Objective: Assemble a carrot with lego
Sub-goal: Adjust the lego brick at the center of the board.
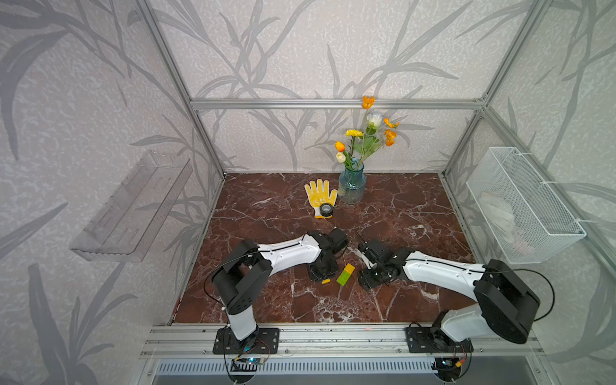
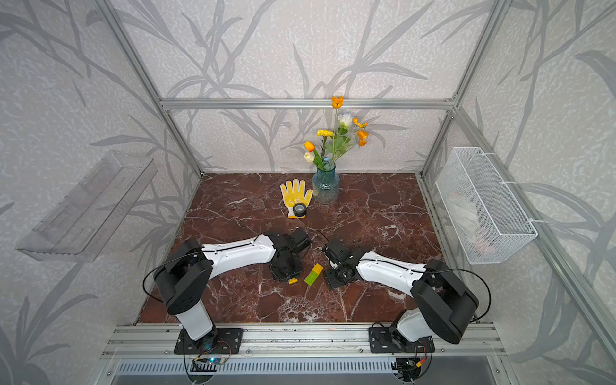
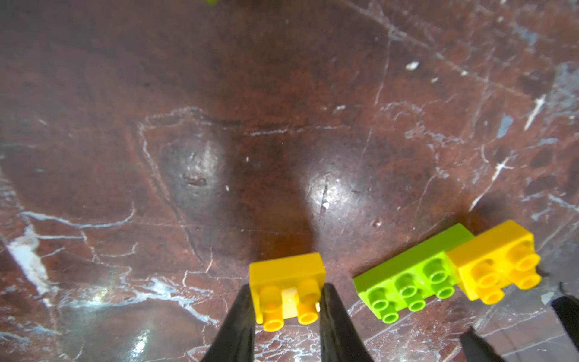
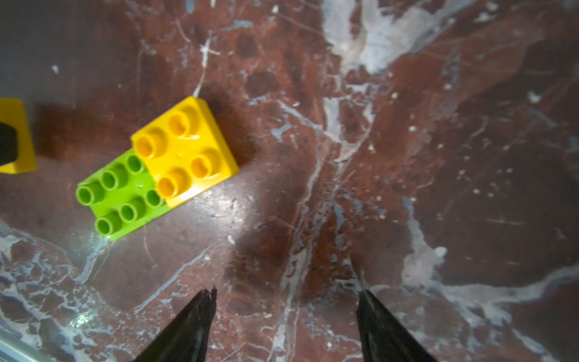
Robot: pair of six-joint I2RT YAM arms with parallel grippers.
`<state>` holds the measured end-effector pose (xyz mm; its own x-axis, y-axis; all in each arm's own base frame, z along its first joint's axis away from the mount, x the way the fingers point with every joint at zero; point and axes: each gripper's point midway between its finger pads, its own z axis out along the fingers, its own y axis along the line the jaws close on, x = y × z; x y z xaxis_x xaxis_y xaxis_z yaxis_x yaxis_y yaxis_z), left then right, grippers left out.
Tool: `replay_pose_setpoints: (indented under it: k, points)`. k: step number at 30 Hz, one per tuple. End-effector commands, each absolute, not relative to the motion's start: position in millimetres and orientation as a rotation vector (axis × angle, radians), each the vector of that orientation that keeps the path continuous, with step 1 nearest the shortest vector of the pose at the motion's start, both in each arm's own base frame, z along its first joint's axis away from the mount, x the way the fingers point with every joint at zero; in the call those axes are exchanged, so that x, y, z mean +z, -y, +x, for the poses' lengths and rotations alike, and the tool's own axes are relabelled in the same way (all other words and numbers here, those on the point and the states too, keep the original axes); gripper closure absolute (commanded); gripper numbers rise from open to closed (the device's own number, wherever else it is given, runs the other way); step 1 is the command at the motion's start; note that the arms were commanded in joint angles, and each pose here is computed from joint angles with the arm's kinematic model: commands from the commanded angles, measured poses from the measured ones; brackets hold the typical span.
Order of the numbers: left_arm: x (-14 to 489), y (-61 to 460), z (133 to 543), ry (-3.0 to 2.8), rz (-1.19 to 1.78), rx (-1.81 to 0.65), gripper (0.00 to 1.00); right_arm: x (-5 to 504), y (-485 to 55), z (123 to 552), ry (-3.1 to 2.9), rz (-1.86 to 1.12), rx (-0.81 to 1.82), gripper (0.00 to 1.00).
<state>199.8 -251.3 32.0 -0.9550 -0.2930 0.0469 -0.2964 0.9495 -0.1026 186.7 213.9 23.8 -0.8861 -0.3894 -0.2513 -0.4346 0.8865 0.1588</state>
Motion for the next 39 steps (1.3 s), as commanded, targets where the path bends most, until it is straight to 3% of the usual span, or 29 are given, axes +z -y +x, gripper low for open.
replay_pose_setpoints:
  k: [1,13,26,28,30,39]
  points:
    - [49,247,208,3.123,0.404,0.152,0.84,25,-226,183,-2.826,-0.599,0.331,0.26]
    - [53,223,215,3.082,0.290,0.085,0.85,9,-256,192,-2.861,-0.541,0.373,0.26]
    - [42,223,204,3.016,0.116,0.234,0.90,17,-292,212,-2.844,-0.448,0.451,0.26]
    - [42,224,204,3.022,0.082,0.252,0.90,21,-291,213,-2.826,-0.438,0.446,0.26]
    - [41,226,202,3.012,0.063,0.271,1.00,27,-287,213,-2.815,-0.443,0.434,0.26]
    - [49,229,203,3.008,0.041,0.352,1.00,34,-252,188,-2.829,-0.519,0.312,0.26]
